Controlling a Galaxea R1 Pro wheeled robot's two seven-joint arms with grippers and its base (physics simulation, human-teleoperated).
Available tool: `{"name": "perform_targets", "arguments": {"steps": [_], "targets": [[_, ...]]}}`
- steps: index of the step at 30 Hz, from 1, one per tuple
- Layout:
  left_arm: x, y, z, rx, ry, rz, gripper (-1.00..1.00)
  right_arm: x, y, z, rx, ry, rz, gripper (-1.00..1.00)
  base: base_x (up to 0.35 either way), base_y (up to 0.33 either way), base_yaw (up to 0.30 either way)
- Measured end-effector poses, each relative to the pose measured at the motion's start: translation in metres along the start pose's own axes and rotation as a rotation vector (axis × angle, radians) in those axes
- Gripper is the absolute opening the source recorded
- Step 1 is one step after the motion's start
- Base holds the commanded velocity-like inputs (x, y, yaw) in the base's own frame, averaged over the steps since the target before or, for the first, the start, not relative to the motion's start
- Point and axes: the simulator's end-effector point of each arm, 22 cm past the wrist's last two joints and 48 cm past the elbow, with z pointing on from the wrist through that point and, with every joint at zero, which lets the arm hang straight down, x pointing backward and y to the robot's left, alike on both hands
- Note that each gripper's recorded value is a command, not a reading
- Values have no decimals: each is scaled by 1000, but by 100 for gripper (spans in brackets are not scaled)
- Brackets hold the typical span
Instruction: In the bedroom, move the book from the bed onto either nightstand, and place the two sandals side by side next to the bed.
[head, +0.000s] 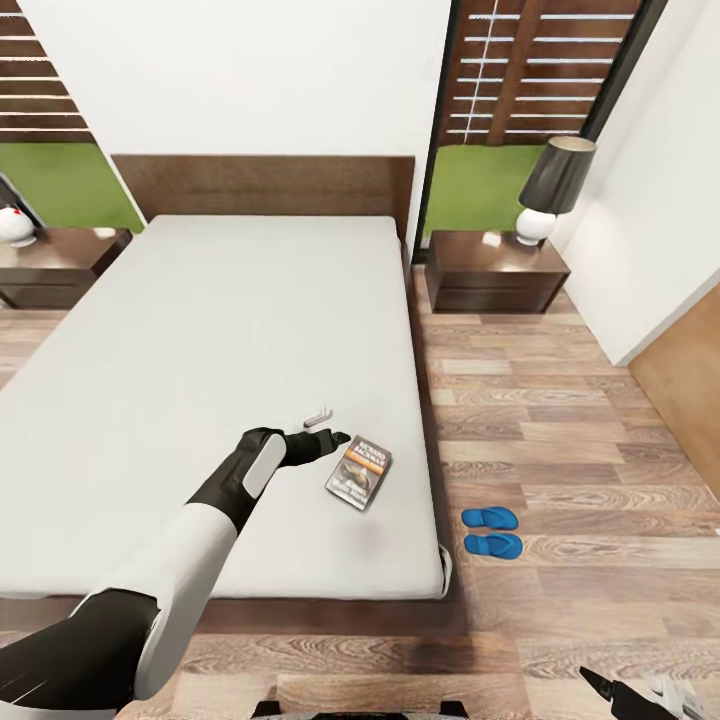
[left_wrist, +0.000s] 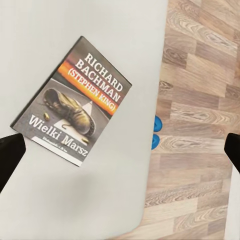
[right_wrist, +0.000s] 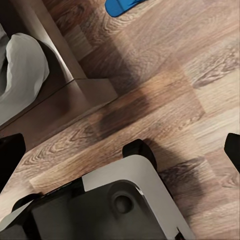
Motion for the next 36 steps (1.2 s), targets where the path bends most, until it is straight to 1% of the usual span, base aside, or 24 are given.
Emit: {"name": "perform_targets", "arguments": {"steps": [18,22,29,36], "targets": [[10,11,11,-9,18,-12,100,9,-7,3,15,22,2,100,47,0,0],[10,11,12,-10,19,-12,100,10,-7,3,15,23,3,100,19,0,0],[11,11,12,-10,19,-12,100,10,-7,3,14,23,2,100,184,0,0],[11,11,12,-10,19,-12,100,10,-7,3,15,23,2,100,17,0,0]]}}
